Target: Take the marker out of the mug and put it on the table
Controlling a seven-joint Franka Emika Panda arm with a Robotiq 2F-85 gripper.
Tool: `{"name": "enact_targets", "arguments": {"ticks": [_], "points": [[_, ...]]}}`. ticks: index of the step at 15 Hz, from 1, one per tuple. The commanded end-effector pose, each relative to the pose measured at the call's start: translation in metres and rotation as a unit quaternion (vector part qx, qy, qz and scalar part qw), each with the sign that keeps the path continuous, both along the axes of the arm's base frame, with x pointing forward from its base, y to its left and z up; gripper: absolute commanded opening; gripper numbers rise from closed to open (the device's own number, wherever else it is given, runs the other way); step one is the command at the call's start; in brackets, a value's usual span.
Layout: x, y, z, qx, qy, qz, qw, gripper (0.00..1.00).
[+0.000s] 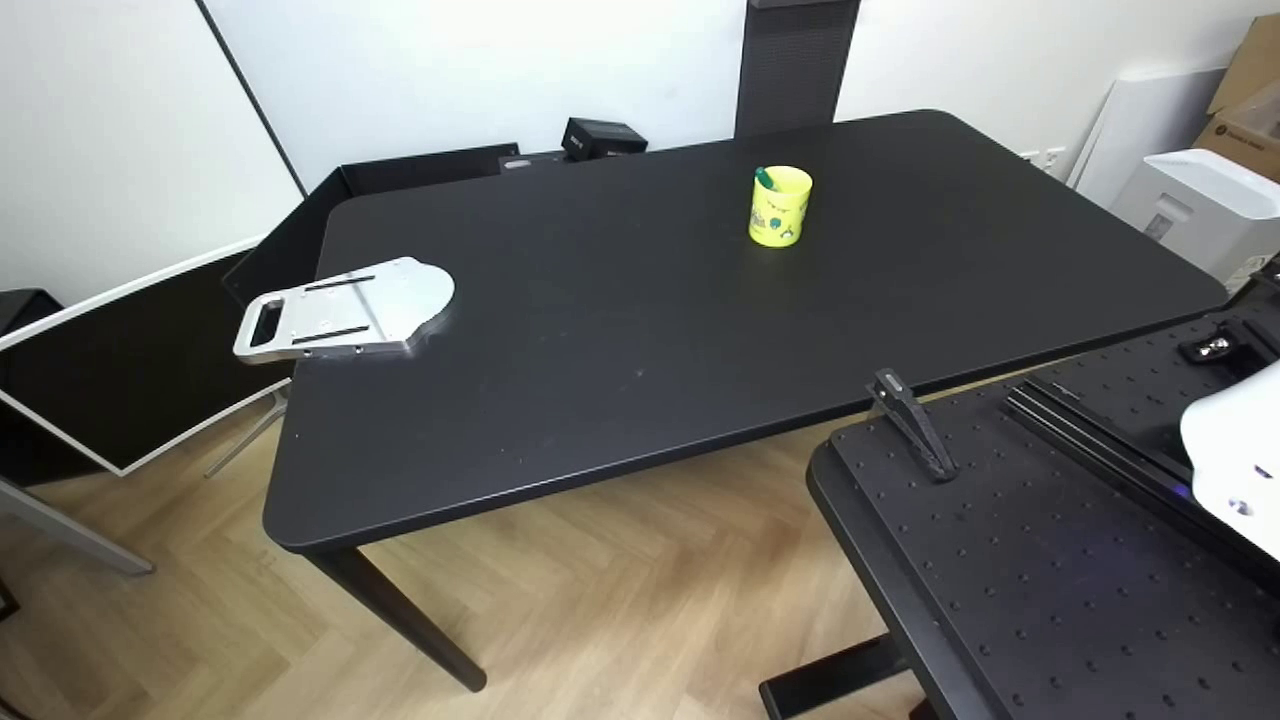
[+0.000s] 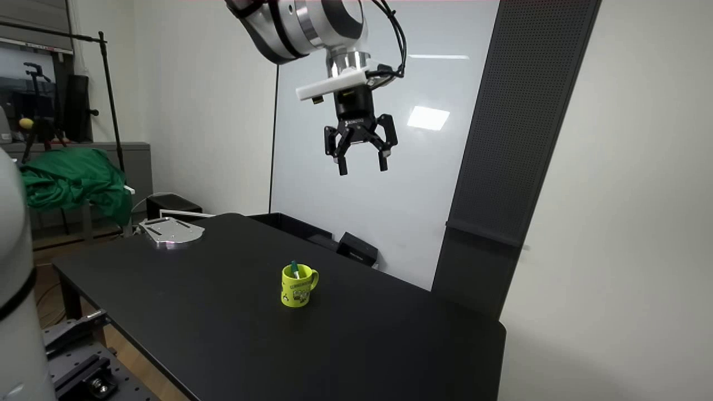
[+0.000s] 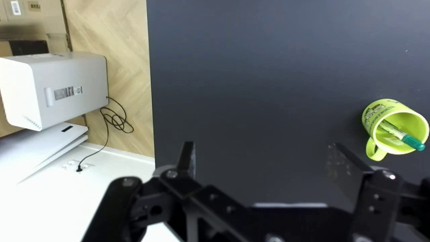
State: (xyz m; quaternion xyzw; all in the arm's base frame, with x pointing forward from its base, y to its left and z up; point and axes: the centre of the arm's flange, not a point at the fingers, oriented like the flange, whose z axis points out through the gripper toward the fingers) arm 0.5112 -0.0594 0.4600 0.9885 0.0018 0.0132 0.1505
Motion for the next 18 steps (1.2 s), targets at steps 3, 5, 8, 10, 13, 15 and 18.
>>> {"name": "enact_targets", "arguments": {"ticks": [3, 5, 8, 10, 13, 15, 18], "points": [[0.059, 0.039, -0.014, -0.028, 0.012, 0.113, 0.9931, 1.00], [0.069, 0.058, -0.021, -0.030, 0.018, 0.172, 0.9845, 1.00], [0.078, 0.082, -0.028, -0.030, 0.029, 0.240, 0.9698, 1.00], [0.080, 0.098, -0.031, -0.030, 0.035, 0.276, 0.9601, 1.00], [0.079, 0.121, -0.037, -0.026, 0.049, 0.321, 0.9455, 1.00], [0.070, 0.119, -0.041, -0.025, 0.046, 0.307, 0.9503, 1.00], [0.070, 0.123, -0.042, -0.025, 0.049, 0.317, 0.9470, 1.00]]}}
